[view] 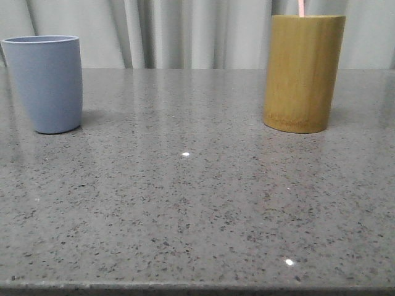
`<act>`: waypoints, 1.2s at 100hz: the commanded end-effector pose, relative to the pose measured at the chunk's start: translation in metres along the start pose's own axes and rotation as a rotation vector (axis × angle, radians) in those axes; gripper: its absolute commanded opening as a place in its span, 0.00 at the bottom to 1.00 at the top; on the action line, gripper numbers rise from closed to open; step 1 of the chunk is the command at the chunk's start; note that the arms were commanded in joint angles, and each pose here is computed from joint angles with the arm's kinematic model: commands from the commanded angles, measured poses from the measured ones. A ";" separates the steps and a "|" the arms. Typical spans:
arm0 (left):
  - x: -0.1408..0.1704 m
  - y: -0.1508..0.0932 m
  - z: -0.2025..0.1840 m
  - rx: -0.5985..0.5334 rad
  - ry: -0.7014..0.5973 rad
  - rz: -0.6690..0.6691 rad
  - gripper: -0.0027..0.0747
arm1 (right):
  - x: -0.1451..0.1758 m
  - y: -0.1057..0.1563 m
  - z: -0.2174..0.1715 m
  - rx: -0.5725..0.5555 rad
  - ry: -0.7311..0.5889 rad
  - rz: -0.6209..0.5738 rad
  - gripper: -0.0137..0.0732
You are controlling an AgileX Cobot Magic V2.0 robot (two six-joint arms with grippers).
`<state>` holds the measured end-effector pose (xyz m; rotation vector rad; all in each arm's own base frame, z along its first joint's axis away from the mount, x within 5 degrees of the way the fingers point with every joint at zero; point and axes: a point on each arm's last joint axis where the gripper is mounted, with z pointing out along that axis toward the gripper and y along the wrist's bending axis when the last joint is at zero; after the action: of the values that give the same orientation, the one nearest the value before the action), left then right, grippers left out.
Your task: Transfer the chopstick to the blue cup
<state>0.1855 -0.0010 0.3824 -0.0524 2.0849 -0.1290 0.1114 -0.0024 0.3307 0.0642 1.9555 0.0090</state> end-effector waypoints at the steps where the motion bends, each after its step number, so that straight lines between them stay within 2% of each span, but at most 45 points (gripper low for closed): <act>1: -0.026 -0.004 0.002 0.026 -0.065 -0.008 0.68 | -0.018 0.001 -0.004 -0.005 -0.111 0.001 0.58; 17: -0.045 -0.010 0.021 0.065 0.050 0.008 0.68 | -0.018 0.001 -0.004 -0.005 -0.112 0.001 0.58; 47: -0.070 -0.049 0.076 0.193 0.232 0.093 0.68 | -0.019 0.001 -0.004 -0.006 -0.124 0.001 0.58; 62: -0.067 -0.053 0.105 0.203 0.361 0.105 0.67 | -0.019 0.001 -0.004 -0.006 -0.124 0.001 0.58; 79: -0.058 -0.053 0.123 0.203 0.447 0.102 0.67 | -0.019 0.001 -0.004 -0.006 -0.124 0.001 0.58; 120: -0.043 -0.052 0.147 0.202 0.556 0.096 0.66 | -0.019 0.001 -0.004 -0.006 -0.124 0.001 0.58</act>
<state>0.3356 -0.0553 0.3366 0.2321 2.6751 -0.2938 0.1119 -0.0023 0.3320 0.0657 1.9391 0.0125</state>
